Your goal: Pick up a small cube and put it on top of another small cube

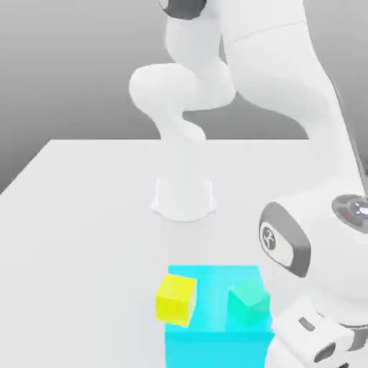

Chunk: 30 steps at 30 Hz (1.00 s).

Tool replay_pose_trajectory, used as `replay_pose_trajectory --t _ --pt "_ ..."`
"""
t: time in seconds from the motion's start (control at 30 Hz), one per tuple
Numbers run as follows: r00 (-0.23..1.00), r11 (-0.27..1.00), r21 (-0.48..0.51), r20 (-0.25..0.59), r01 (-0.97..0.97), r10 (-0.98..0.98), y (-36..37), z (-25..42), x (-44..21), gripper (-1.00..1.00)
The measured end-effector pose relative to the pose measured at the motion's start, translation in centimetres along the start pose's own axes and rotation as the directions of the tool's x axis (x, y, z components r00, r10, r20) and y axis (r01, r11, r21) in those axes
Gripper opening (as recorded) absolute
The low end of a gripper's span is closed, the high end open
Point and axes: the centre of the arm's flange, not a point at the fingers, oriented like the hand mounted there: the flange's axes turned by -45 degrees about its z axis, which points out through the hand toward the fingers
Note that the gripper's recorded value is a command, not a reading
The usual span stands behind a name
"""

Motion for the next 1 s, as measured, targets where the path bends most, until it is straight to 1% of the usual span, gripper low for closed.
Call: replay_pose_trajectory --t 0.13,0.3,0.53,0.73,0.87,0.9,1.0 --pt "1.0 1.0 0.0 0.0 0.0 0.0 0.0 -0.2 0.0 -1.0" --pt "1.0 1.0 0.0 0.001 -0.007 0.007 0.4 -6.7 -0.5 -1.0" --pt "0.997 0.997 -0.005 0.002 -0.078 0.078 3.1 -14.0 -5.3 -1.0" --pt "0.989 0.989 0.002 0.001 -0.15 0.15 5.1 -19.0 -10.6 -1.0" --pt "0.988 0.988 0.002 0.0 -0.154 0.154 5.1 -14.7 -11.2 -1.0" --pt "0.988 0.988 0.002 0.001 -0.154 0.154 5.1 -13.7 -11.3 1.0" --pt "0.988 0.988 0.002 0.001 -0.154 0.154 5.1 -13.7 -11.3 1.0"
